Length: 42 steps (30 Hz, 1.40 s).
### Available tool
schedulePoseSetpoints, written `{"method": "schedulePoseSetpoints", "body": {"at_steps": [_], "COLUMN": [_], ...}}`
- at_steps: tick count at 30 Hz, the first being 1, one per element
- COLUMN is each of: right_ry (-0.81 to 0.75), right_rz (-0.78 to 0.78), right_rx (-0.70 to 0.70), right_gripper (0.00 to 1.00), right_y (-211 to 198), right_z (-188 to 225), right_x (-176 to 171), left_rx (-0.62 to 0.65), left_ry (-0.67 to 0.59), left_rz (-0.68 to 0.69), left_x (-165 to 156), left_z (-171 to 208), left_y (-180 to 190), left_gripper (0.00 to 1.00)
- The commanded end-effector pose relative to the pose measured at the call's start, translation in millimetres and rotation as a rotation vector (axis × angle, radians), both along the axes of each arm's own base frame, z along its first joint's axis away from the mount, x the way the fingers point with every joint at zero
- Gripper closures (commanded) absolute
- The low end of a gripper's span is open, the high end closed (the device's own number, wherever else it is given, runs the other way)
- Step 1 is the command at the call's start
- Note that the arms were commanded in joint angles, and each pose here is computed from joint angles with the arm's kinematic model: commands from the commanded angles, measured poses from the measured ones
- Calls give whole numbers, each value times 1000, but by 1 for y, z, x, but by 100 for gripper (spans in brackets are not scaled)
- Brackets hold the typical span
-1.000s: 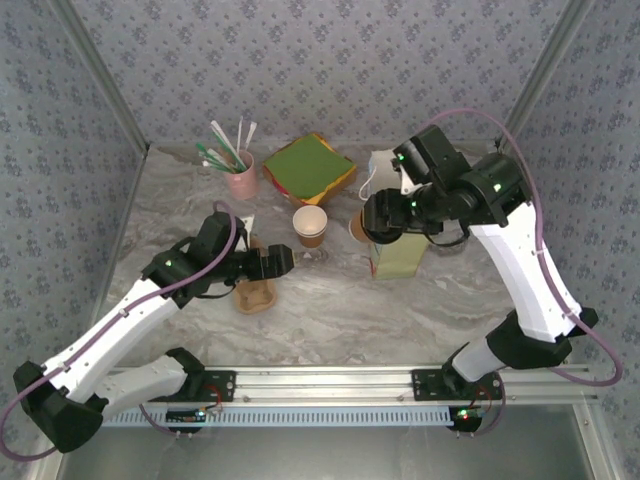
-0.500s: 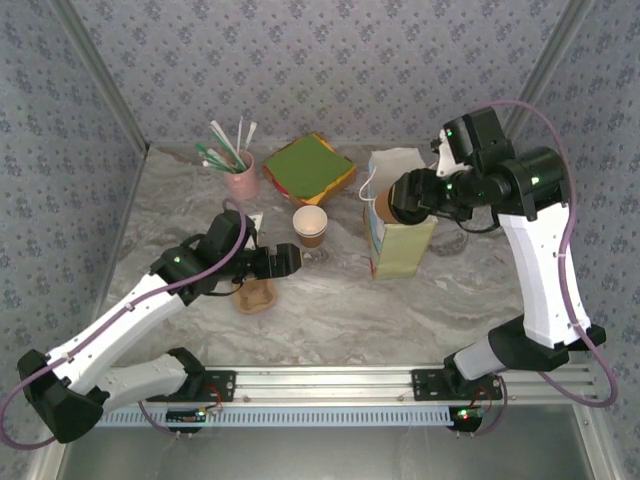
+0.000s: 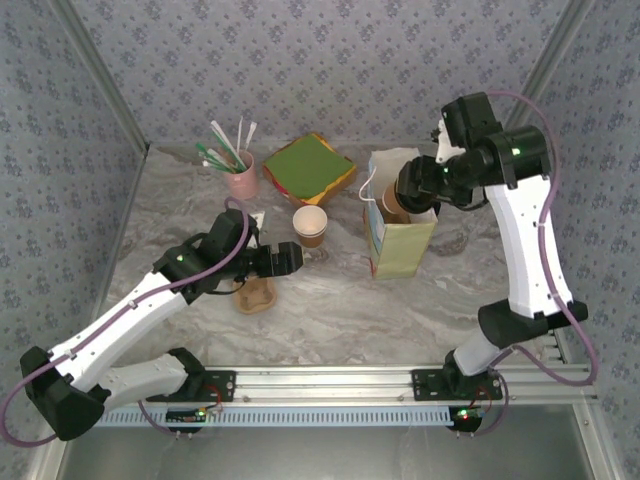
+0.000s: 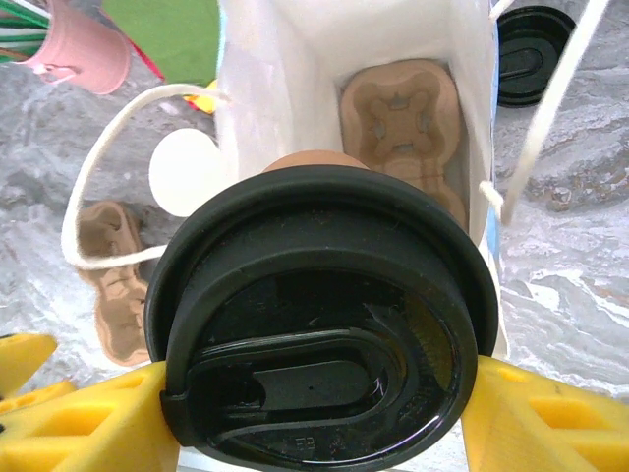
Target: Pack the takeout coffee
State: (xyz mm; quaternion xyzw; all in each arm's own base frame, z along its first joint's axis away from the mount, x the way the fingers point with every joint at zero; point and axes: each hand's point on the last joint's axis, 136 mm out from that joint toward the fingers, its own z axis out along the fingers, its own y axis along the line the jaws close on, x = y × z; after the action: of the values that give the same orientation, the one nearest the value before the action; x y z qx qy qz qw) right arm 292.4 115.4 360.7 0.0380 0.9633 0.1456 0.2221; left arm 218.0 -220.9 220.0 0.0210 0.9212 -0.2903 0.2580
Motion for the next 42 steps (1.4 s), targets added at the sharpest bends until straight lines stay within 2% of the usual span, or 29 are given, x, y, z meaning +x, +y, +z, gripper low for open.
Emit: {"method": "schedulePoseSetpoints", "body": {"at_steps": [1, 18, 42], "right_ry": [132, 294, 414], "right_rz": [0, 1, 30], "right_rx": [-93, -240, -351], "right_gripper": [32, 32, 32], "right_y": [-15, -1, -6], "right_z": [-19, -72, -111], "right_x": [-17, 20, 16], "left_rx": [-18, 30, 13], "left_ry": [-46, -68, -55], "left_rz": [-16, -82, -119], "left_x": [2, -4, -3], "left_z": [16, 9, 8], "left_y": [-4, 2, 7], "left_gripper": [0, 0, 0]}}
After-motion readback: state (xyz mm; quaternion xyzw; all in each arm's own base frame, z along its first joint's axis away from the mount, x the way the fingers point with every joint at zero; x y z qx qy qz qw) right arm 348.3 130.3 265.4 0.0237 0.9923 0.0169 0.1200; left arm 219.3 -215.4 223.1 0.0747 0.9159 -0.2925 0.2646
